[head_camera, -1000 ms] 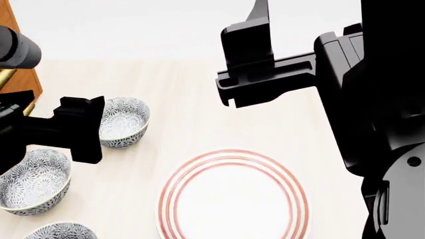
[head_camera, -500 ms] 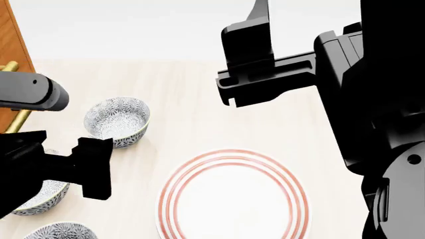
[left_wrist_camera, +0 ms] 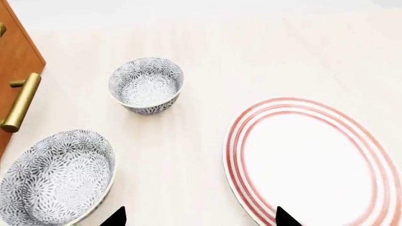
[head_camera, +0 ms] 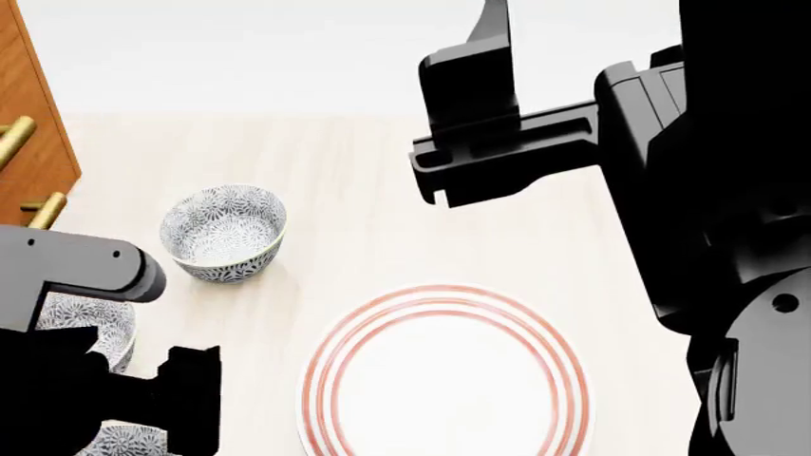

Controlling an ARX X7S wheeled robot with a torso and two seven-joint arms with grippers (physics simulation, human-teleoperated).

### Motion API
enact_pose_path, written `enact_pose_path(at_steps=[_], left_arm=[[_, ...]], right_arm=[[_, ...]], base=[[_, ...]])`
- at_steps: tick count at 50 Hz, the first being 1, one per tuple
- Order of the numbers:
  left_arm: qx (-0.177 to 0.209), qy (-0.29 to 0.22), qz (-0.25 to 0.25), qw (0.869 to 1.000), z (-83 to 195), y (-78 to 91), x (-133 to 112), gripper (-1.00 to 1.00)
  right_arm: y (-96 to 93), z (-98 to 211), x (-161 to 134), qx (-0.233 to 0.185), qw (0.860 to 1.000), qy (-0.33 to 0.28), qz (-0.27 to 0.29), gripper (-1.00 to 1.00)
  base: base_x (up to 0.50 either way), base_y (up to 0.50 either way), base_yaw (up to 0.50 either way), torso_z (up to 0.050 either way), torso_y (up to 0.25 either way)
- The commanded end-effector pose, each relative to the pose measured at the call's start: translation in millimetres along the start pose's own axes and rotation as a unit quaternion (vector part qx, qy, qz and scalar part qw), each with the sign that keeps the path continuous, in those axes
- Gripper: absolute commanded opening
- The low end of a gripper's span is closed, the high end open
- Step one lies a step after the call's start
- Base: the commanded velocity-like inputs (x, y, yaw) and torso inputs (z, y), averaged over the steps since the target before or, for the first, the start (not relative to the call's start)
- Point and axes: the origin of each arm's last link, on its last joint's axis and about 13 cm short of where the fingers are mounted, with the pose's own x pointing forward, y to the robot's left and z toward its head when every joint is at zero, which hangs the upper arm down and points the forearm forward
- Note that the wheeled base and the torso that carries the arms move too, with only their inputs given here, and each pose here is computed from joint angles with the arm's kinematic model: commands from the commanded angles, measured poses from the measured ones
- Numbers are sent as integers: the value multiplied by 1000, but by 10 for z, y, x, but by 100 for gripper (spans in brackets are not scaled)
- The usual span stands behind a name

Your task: Put the bowl at the front on the plate.

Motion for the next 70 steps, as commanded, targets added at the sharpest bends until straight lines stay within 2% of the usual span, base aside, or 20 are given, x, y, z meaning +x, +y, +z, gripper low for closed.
enact_pose_path(at_steps=[1, 30, 32, 44, 48, 54, 70], left_arm=[[8, 30, 5, 1000, -192, -1, 70, 100], [26, 89, 2, 996, -526, -27, 110, 100], [28, 88, 3, 996, -467, -28, 86, 100], [29, 116, 9, 993, -648, -16, 140, 100], [30, 128, 8, 991, -625, -18, 115, 100], [34, 146, 14, 989, -799, -12, 164, 100], [41, 168, 7, 985, -837, -23, 140, 100]], right_arm=[[2, -6, 1, -1, 1000, 2, 1, 100], [-2, 0, -21, -4, 1000, 1, -1, 100], [-2, -3, -21, -3, 1000, 1, -2, 100], [1, 1, -24, -4, 1000, 1, -1, 100], [2, -4, -21, -4, 1000, 2, -1, 100], [-4, -9, -19, -4, 1000, 2, -2, 100], [-12, 22, -24, -7, 1000, -4, -3, 100]], base=[[0, 0, 0, 0, 0], [0, 0, 0, 0, 0], [0, 0, 0, 0, 0], [0, 0, 0, 0, 0], [0, 0, 0, 0, 0], [0, 0, 0, 0, 0], [0, 0, 0, 0, 0]])
